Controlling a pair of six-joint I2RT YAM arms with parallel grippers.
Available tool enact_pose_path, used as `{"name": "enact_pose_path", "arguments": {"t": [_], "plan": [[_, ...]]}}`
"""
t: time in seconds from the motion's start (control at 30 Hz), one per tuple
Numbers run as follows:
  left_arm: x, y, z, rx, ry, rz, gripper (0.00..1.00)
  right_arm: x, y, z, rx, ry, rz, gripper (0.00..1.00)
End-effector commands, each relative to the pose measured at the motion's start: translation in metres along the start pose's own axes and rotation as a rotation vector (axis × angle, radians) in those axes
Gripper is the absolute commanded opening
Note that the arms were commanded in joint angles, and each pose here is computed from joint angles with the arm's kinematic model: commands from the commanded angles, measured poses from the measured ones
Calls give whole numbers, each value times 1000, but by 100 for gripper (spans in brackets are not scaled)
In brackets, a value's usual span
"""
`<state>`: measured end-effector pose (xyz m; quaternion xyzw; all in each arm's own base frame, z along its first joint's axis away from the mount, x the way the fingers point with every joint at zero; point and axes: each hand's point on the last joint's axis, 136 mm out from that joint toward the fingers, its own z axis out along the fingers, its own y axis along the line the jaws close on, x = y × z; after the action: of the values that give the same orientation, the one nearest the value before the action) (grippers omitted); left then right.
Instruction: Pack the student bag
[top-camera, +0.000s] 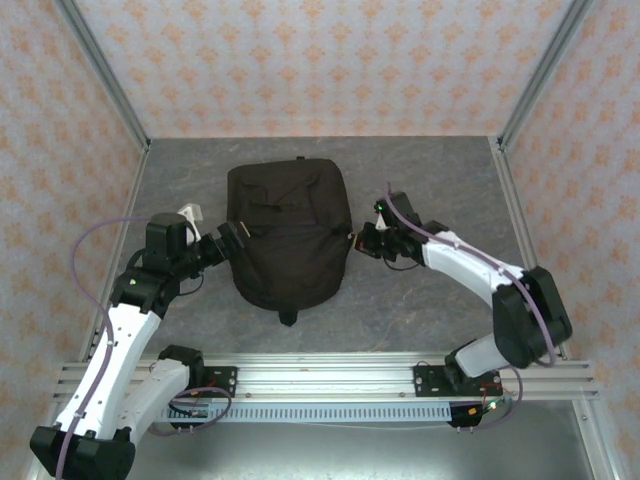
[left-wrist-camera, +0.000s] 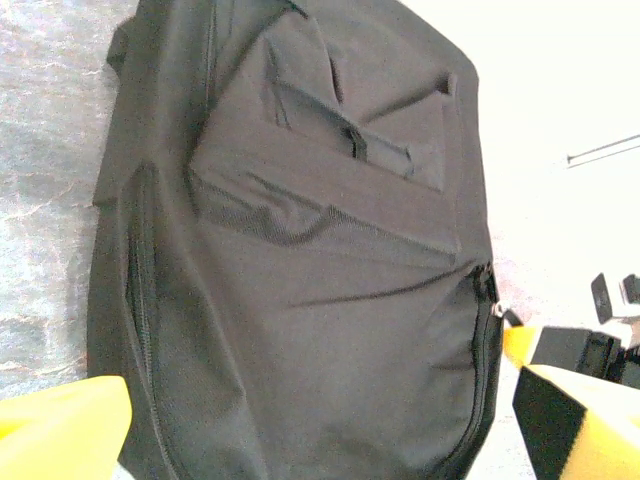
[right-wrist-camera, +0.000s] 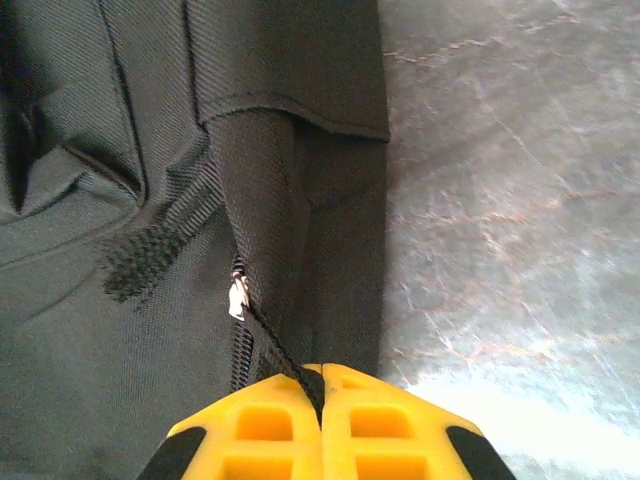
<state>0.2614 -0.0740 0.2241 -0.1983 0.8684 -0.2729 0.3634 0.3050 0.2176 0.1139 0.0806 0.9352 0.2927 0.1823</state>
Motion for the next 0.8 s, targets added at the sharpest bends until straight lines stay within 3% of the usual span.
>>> {"name": "enact_pose_path", "arguments": {"t": [0.0, 0.1, 0.13, 0.23, 0.27, 0.33, 0.5, 0.57, 0.7, 0.77], "plan": [[-8, -17, 3, 98, -25, 62, 100, -3, -14, -14, 21, -94, 44, 0], [-13, -16, 3, 81, -45, 75, 100, 0, -19, -12, 43, -81, 33, 1], [-16, -15, 2, 66, -59, 77, 100, -1, -20, -11, 59, -74, 23, 9], [-27, -11, -5, 15, -103, 84, 100, -8, -14, -16, 66, -88, -18, 53], [-32, -10, -8, -3, -120, 89, 100, -12, -11, -23, 65, -108, -33, 63], [-43, -9, -14, -52, -150, 95, 100, -21, -1, -47, 50, -174, -78, 99], [-82, -8, -26, -148, -278, 59, 100, -49, 23, -127, 66, -393, -256, 99], [-97, -26, -24, -89, -330, 172, 100, -66, 27, -161, 99, -527, -263, 99], [-125, -20, -14, -177, -437, 308, 100, -106, 9, -219, 264, -866, -236, 99], [-133, -10, -3, -240, -477, 416, 100, -115, 18, -219, 275, -961, -403, 99]]}}
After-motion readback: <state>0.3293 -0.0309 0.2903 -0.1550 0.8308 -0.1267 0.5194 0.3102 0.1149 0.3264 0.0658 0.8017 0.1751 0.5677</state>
